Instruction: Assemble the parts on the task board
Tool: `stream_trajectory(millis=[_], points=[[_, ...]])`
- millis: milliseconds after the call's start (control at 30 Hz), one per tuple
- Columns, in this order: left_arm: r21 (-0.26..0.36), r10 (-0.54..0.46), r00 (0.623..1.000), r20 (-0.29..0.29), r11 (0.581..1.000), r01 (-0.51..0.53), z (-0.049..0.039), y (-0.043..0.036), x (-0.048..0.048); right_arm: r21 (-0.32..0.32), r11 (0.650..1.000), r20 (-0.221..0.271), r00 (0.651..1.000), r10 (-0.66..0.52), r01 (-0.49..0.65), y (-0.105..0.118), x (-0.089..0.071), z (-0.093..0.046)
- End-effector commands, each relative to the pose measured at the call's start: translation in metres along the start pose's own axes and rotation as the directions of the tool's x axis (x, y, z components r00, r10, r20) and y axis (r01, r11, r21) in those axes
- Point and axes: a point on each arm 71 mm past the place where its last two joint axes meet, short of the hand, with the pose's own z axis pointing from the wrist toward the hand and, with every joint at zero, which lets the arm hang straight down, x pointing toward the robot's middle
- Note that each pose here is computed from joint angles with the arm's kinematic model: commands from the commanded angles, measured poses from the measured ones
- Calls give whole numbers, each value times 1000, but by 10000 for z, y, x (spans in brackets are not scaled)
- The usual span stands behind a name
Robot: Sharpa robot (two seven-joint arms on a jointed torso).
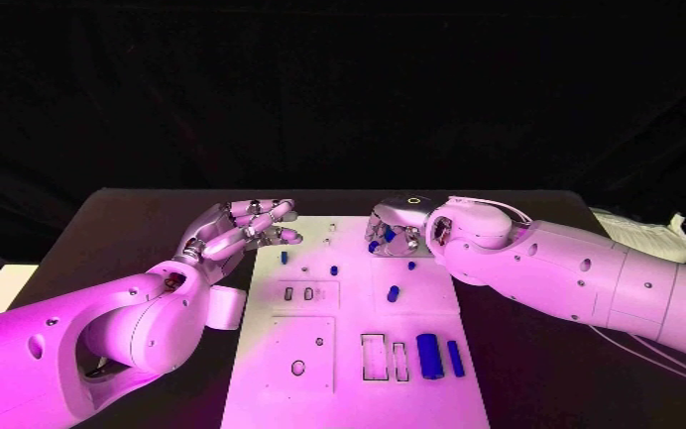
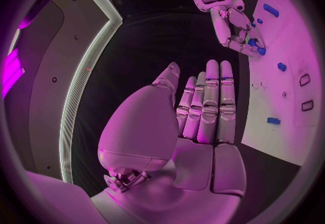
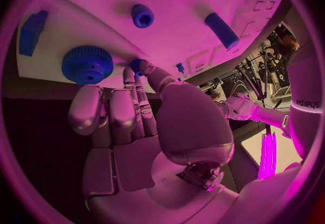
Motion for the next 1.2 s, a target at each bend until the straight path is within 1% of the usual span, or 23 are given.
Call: stream_trajectory(millis=[33, 167, 267, 500, 600, 733, 867, 1033, 1200], points=[[2, -9, 1000, -17, 1000, 9, 3, -10, 20, -3, 1000, -28, 999, -22, 22, 8, 29, 9], [1, -10, 1000, -18, 1000, 10, 2, -9, 20, -1, 1000, -33, 999, -28, 28, 5, 36, 13], [0, -10, 1000, -18, 1000, 10, 1, -9, 18, -1, 999, -27, 999, -36, 36, 7, 34, 14], [-1, -10, 1000, -18, 1000, 10, 0, -8, 17, -2, 999, 16, 999, -48, 48, 22, 5, 20], [-2, -9, 1000, -17, 1000, 9, 0, -8, 15, -6, 999, 45, 998, -46, 46, 37, -18, 17], [-3, -8, 1000, -15, 1000, 8, 1, -7, 5, -11, 999, 109, 994, -32, 33, 73, -70, 4], [-3, -7, 1000, -12, 1000, 7, 4, -5, -6, 3, 1000, 168, 986, -17, 17, 88, -128, 2], [-4, -7, 1000, -11, 1000, 7, 7, -4, -9, 19, 1000, 205, 979, -11, 7, 99, -165, 32], [-4, -8, 1000, -13, 1000, 8, 8, -3, -3, 20, 1000, 236, 972, -5, 1, 142, -191, 86]])
